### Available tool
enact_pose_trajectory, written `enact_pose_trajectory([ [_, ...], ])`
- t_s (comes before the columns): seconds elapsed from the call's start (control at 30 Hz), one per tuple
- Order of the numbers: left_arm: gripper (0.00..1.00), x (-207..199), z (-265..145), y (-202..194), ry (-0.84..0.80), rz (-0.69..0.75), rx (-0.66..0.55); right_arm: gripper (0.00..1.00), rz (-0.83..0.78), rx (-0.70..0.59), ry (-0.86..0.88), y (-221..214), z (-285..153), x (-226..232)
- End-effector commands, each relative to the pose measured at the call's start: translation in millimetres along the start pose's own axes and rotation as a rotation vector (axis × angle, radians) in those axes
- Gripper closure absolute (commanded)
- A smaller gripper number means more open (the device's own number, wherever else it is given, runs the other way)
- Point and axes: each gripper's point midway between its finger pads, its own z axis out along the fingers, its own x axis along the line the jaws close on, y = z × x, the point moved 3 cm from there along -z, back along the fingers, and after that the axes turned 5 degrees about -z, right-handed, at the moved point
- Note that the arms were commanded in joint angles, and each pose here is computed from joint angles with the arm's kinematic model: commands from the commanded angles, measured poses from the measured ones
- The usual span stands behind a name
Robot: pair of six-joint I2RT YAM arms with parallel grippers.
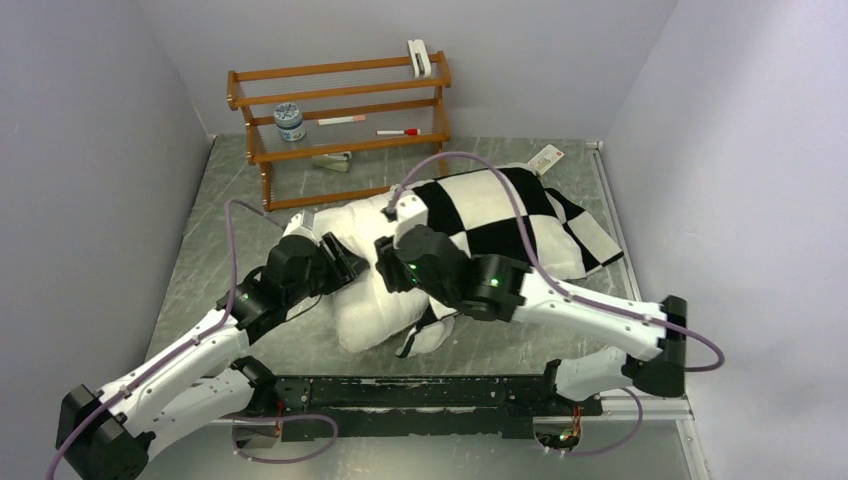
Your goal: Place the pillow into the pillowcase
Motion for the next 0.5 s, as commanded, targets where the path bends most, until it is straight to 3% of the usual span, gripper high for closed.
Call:
enact_pose_trajectory([
  [0.0,0.39,-17,-15,18,-0.025,0.059,-0.068,0.56,-0.177,0.024,-0.174,5,29,-23],
  [0.17,0.36,-3,-23,19,0.044,0.098,-0.077,0.57,-0.196,0.079,-0.280,8,57,-69],
  [0.47,0.35,7,-22,16,0.088,0.147,-0.056,0.58,-0.158,0.085,-0.329,3,63,-119],
])
